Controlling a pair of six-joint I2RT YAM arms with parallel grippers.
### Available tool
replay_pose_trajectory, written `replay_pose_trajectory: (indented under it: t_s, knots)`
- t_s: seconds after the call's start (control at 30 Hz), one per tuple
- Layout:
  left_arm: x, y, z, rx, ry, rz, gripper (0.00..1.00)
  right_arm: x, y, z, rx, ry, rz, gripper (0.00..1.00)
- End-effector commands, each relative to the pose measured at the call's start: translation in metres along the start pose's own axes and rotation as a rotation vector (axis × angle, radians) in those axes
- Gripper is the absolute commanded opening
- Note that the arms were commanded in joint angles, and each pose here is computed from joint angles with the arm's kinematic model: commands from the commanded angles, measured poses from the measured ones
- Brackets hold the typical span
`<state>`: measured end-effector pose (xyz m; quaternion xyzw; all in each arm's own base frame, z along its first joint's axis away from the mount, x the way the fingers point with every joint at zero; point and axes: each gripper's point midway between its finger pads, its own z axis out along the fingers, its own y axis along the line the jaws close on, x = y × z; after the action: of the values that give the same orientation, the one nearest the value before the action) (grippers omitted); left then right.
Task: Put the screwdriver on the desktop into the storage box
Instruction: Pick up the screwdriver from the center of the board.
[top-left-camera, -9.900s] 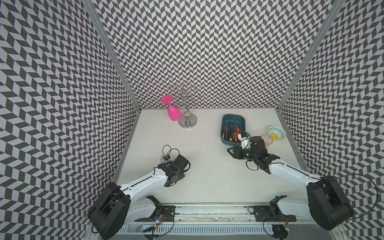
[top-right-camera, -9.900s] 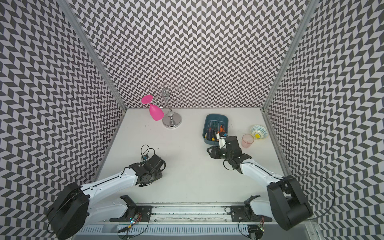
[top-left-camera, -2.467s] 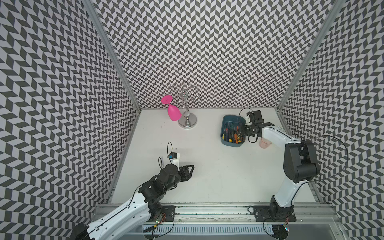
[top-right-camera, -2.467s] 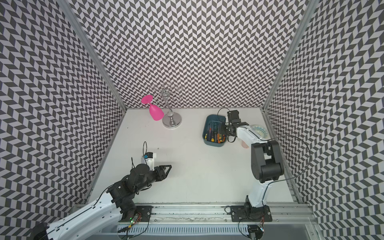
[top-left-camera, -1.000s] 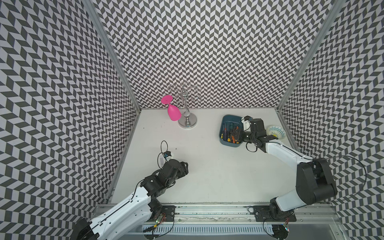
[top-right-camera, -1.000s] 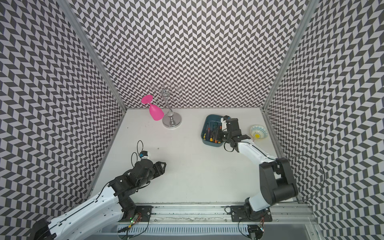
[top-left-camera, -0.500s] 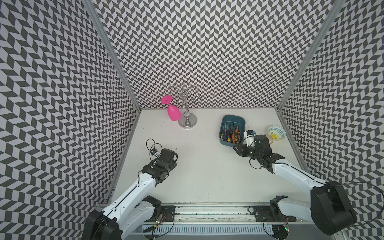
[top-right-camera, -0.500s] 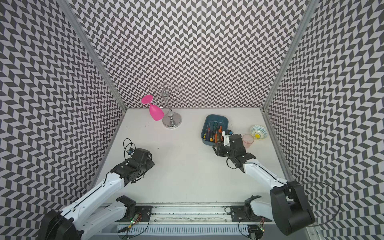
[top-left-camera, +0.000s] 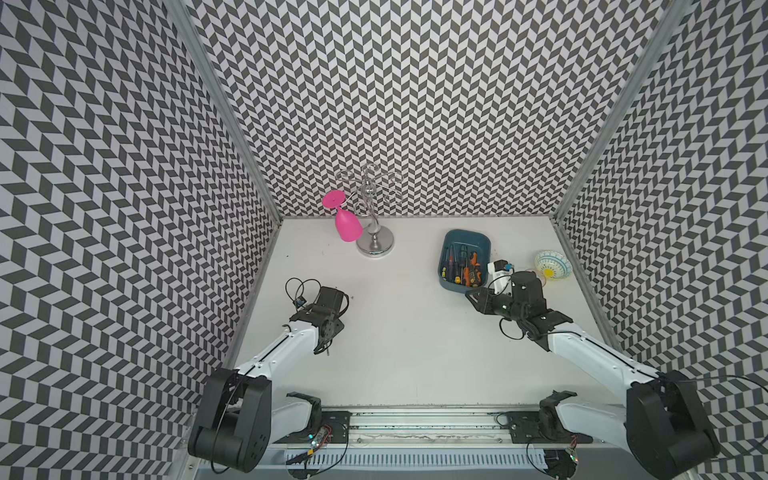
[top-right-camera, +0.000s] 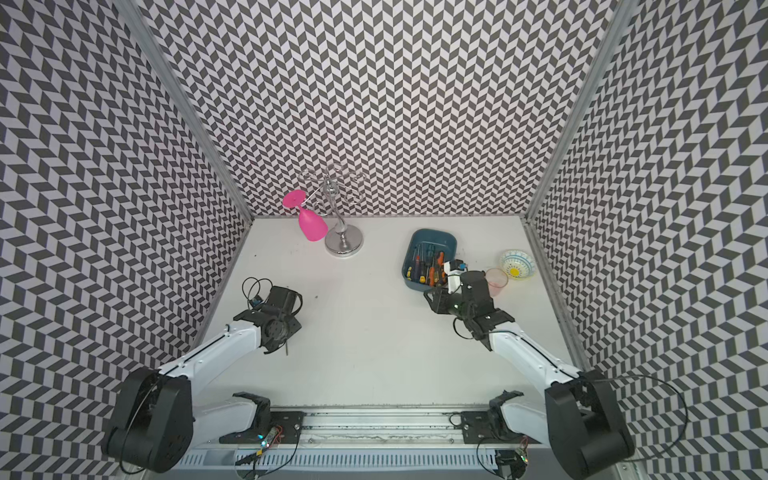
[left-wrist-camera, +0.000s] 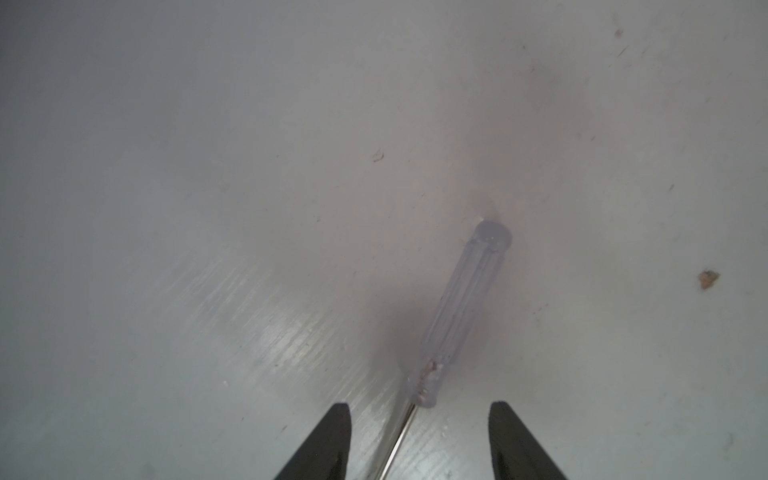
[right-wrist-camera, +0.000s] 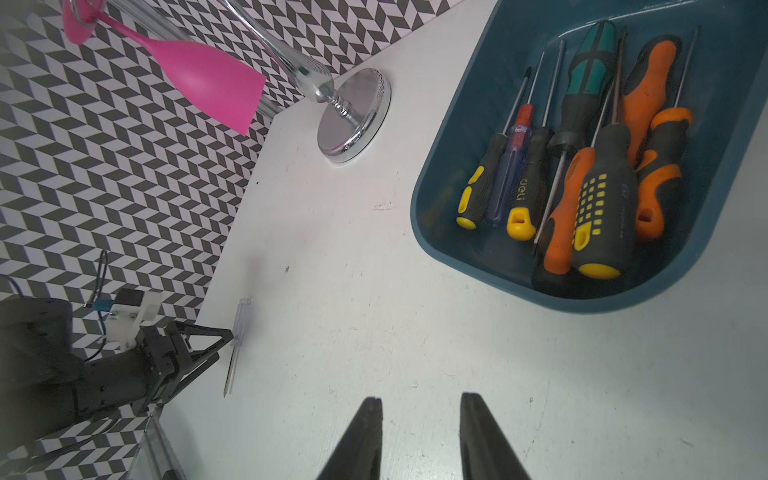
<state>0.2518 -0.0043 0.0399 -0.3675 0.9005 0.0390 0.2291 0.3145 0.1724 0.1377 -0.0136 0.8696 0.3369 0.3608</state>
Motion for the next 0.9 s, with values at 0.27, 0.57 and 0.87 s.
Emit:
replay_pose_trajectory:
  t_s: [0.27, 0.57, 0.87]
  knots:
    - [0.001, -0.015, 0.019, 0.018, 0.022, 0.053, 0.43, 0.0, 0.0, 0.01, -0.024, -0.013, 0.005, 0.35]
    - [0.009, -0.018, 0.033, 0.016, 0.05, 0.084, 0.33, 0.004, -0.005, 0.015, -0.011, 0.002, 0.015, 0.35]
    - [0.017, -0.028, 0.034, 0.069, 0.088, 0.101, 0.14, 0.005, -0.009, 0.017, 0.004, 0.006, 0.019, 0.35]
